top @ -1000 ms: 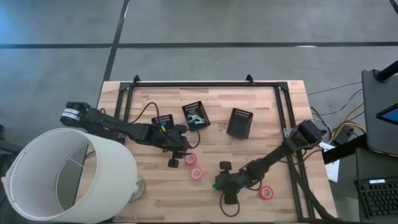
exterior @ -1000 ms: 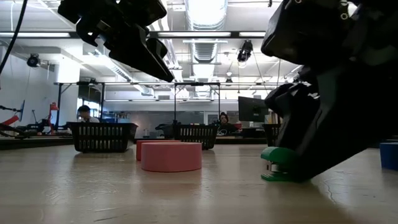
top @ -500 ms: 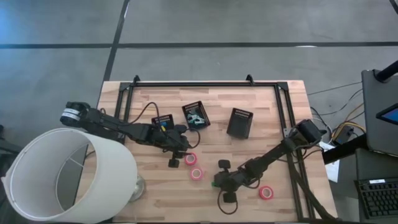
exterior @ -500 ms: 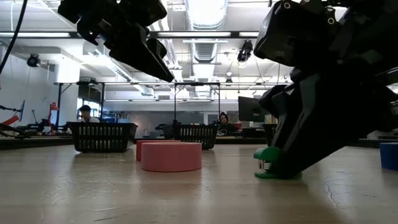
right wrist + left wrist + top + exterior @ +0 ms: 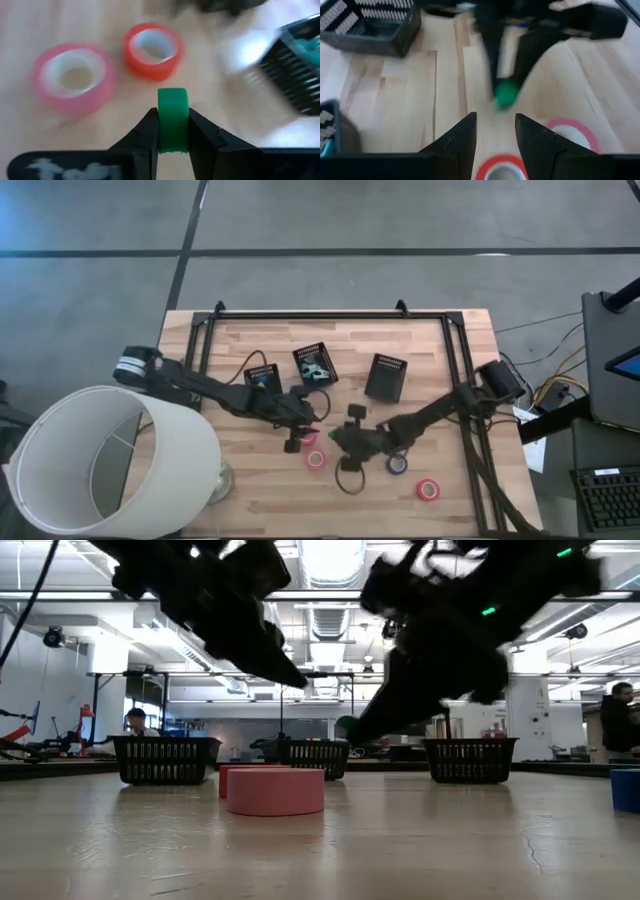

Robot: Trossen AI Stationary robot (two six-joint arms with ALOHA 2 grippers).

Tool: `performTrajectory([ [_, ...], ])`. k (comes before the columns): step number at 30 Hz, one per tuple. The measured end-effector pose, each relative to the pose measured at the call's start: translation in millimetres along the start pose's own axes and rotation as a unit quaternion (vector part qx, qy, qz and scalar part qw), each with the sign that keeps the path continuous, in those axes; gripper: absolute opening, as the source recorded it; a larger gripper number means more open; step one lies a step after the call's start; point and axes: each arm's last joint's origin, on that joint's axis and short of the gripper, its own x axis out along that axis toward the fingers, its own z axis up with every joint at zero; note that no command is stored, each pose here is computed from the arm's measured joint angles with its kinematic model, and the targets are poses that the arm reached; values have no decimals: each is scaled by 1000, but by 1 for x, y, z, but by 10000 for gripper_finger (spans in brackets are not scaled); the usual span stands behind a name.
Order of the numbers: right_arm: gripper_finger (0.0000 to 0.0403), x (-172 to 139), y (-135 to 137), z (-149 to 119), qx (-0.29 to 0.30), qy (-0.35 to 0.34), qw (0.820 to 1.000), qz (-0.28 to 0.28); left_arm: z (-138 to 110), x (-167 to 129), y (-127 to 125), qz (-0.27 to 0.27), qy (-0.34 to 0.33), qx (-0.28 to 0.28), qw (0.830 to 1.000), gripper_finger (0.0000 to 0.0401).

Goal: Pick and place Stapler, Stapler remover, tape
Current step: Put the green stapler into the left black bin

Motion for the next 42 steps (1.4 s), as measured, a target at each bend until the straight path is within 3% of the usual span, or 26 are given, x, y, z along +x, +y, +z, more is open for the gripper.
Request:
performTrajectory([
  [31, 80, 4, -8, 6, 7, -13, 1000, -3, -15, 45, 0, -3, -33, 2, 999, 137],
  [34, 79, 4, -8, 6, 8, -13, 1000, -4, -15, 45, 0, 1, -33, 4, 999, 124],
  [39, 82, 4, -8, 6, 7, -12, 1000, -4, -15, 45, 0, 0, -33, 6, 999, 70],
  [42, 94, 4, -8, 6, 9, -13, 1000, -4, -15, 45, 0, 0, -33, 6, 999, 65],
])
